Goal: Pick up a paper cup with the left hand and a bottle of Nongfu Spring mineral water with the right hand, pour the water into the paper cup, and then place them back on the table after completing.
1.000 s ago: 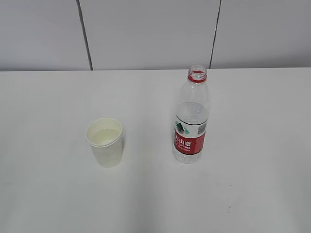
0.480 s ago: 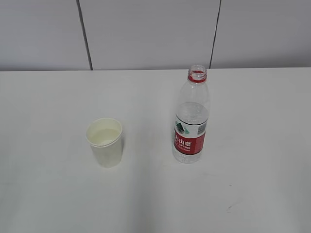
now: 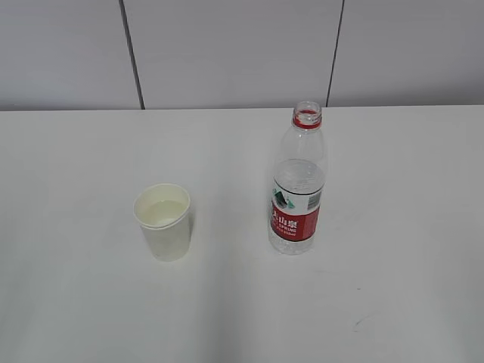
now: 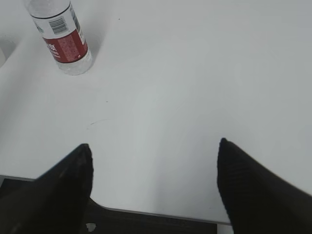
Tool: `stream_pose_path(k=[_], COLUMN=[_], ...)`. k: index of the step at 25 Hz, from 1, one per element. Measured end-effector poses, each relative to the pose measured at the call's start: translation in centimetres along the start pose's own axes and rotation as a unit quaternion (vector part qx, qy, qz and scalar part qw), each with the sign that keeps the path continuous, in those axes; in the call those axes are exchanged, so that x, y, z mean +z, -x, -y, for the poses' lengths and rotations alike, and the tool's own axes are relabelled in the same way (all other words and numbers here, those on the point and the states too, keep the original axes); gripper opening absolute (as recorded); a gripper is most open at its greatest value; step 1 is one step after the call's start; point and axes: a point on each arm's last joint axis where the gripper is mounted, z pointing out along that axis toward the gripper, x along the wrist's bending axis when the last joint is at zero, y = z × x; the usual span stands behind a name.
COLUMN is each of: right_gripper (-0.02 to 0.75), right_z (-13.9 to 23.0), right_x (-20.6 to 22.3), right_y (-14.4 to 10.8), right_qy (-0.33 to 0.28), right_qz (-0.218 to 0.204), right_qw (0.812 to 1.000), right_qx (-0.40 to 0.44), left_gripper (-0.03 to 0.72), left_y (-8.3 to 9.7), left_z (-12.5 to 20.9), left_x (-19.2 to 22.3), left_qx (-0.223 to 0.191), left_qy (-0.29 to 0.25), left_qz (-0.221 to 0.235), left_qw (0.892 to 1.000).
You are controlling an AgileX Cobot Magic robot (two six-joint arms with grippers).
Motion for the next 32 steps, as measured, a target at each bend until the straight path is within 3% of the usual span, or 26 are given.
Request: stream_pose_path(k=[32], right_gripper=[0.587], right_z=[0.0], right_x=[0.0], right_y=[0.0], right_qy=[0.0], right_qz=[0.0], right_qw=[1.0], right_qx=[0.001], left_gripper=[0.461], left_y=[-0.01], left_z=[0.0], left_x=[0.0], left_qx=[-0.014], left_qy=[0.0], left_qz=[0.0], left_qw=[1.0])
